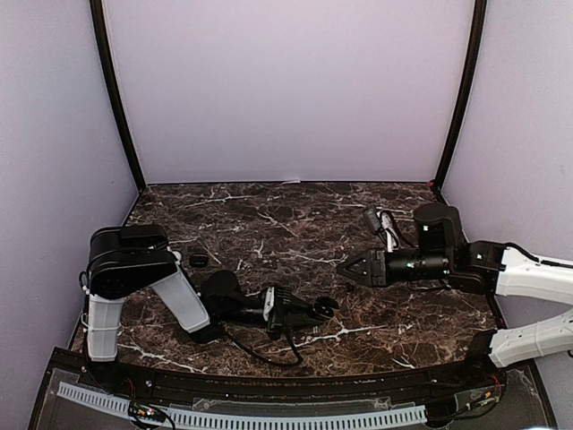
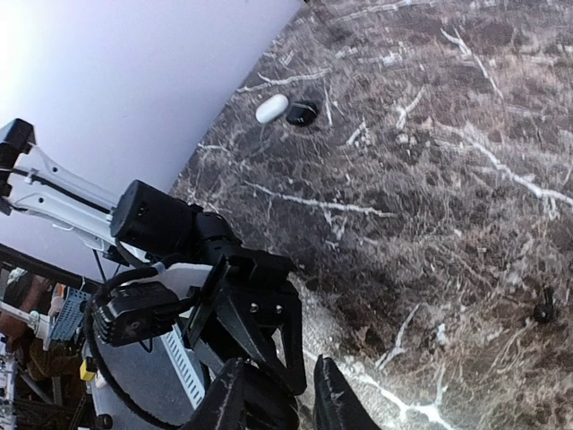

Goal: Insert the wireless bluetooth earbuds into the charging case
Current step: Pick up the right earbud from the left side groove of the charging case.

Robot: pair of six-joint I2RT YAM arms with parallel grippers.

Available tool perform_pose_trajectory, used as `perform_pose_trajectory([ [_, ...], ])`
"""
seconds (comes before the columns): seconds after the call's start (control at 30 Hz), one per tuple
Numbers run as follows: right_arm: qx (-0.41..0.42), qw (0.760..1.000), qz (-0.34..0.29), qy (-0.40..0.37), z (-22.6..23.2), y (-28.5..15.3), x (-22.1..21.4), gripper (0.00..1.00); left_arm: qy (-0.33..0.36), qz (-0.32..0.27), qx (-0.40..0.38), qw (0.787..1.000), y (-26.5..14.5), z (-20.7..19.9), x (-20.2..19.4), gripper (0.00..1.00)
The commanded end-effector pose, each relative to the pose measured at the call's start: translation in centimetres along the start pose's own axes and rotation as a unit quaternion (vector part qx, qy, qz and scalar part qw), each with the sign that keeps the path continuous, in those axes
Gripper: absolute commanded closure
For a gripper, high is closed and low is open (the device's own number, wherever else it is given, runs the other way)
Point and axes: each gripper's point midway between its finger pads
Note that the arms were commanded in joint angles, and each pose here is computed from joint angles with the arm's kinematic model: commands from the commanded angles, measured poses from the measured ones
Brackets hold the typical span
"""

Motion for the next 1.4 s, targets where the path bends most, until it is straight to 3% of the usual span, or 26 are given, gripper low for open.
perform_pose_trajectory([
  [0.0, 0.023, 0.993, -0.084, -0.083, 0.2, -1.3, 1.4, 0.7, 0.053, -0.103, 0.014, 0.993, -0.9, 0.7, 6.4, 0.95],
  [0.27, 0.06, 0.956, -0.188, -0.217, 0.1, -3.6, 0.7, 0.65, 0.021, -0.104, -0.009, 0.994, -1.8, 0.4, 6.7, 0.95],
  [0.57, 0.062, 0.924, -0.165, -0.338, 0.9, -3.3, 0.0, 0.65, -0.014, -0.1, -0.039, 0.994, -3.0, 0.0, 6.8, 0.95],
  [0.9, 0.084, 0.895, -0.165, -0.405, 1.8, -2.6, -0.4, 0.65, -0.044, -0.088, -0.086, 0.991, -5.2, -0.9, 6.7, 0.95],
  [1.37, 0.109, 0.872, -0.147, -0.454, 3.2, -1.6, -0.5, 0.67, -0.069, -0.079, -0.14, 0.985, -6.7, -1.7, 6.7, 0.94],
])
Point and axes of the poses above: each gripper's point midway between its finger pads, its own y axis out along the fingers, its own z axis along the line the jaws close on, x = y × z, and after that the axes turned 4 degrees about y, right-handed
